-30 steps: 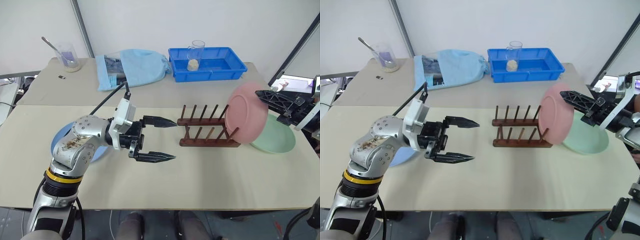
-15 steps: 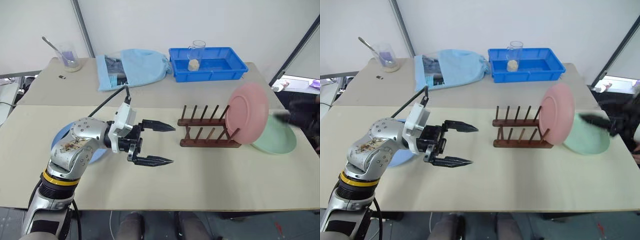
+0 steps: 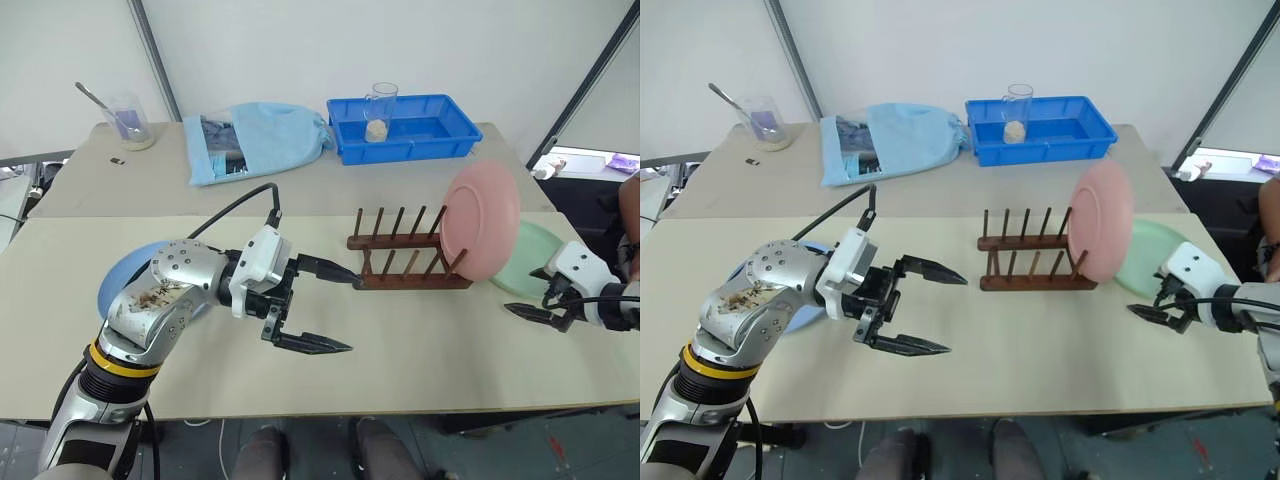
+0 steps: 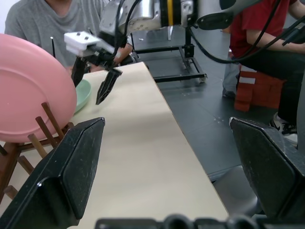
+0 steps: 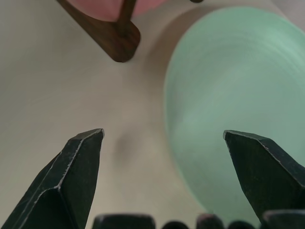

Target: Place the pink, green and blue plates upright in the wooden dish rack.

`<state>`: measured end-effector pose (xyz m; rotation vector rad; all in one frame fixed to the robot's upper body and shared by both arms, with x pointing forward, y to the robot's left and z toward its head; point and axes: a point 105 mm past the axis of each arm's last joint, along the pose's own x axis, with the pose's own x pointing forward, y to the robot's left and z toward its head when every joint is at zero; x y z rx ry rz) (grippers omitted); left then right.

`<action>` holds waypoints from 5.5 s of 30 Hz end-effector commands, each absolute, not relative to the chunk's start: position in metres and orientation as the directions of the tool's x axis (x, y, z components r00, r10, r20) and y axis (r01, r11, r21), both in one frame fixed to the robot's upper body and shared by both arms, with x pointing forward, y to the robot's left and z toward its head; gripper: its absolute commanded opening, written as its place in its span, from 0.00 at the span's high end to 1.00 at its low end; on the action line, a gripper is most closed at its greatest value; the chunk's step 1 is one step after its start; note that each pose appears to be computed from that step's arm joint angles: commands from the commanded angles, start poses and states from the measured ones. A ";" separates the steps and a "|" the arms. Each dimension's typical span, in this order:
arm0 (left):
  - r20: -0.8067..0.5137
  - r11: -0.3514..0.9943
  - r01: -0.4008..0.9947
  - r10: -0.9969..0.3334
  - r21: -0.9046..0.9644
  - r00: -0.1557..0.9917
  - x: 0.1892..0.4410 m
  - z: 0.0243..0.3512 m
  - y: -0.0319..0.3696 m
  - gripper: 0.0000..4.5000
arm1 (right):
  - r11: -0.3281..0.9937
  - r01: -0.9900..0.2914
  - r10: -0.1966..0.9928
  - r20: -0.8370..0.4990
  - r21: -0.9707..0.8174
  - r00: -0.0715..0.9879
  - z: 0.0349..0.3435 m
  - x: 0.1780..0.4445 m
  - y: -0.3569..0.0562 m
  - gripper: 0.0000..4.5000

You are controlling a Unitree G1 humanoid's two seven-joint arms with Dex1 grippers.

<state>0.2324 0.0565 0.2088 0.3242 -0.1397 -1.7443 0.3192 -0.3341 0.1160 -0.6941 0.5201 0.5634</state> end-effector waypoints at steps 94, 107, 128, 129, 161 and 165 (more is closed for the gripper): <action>-0.036 0.139 0.960 -0.988 0.244 0.153 0.241 0.205 0.085 0.00 | 0.542 -0.802 0.763 0.253 0.251 0.595 0.310 0.279 -0.182 0.99; -0.001 0.106 0.959 -0.994 0.263 0.111 0.247 0.218 0.080 0.00 | 0.557 -0.728 0.746 0.144 0.399 0.650 0.275 0.291 -0.192 0.99; -0.002 0.123 0.961 -0.992 0.249 0.127 0.247 0.217 0.081 0.00 | 0.678 -0.630 0.666 0.048 0.378 0.745 0.277 0.317 -0.203 0.38; -0.003 0.133 0.959 -0.990 0.250 0.138 0.248 0.217 0.081 0.00 | 0.684 -0.637 0.663 0.062 0.356 0.746 0.283 0.316 -0.203 0.30; -0.204 0.847 -0.472 0.430 -0.246 0.879 0.218 0.123 0.328 0.00 | 0.006 -0.890 0.945 -0.287 -0.456 0.154 0.257 0.309 -0.105 0.01; -0.266 0.850 -0.456 0.391 -0.262 0.881 0.233 0.113 0.319 0.00 | -0.052 -0.881 0.941 -0.319 -0.470 0.115 0.253 0.309 -0.097 0.01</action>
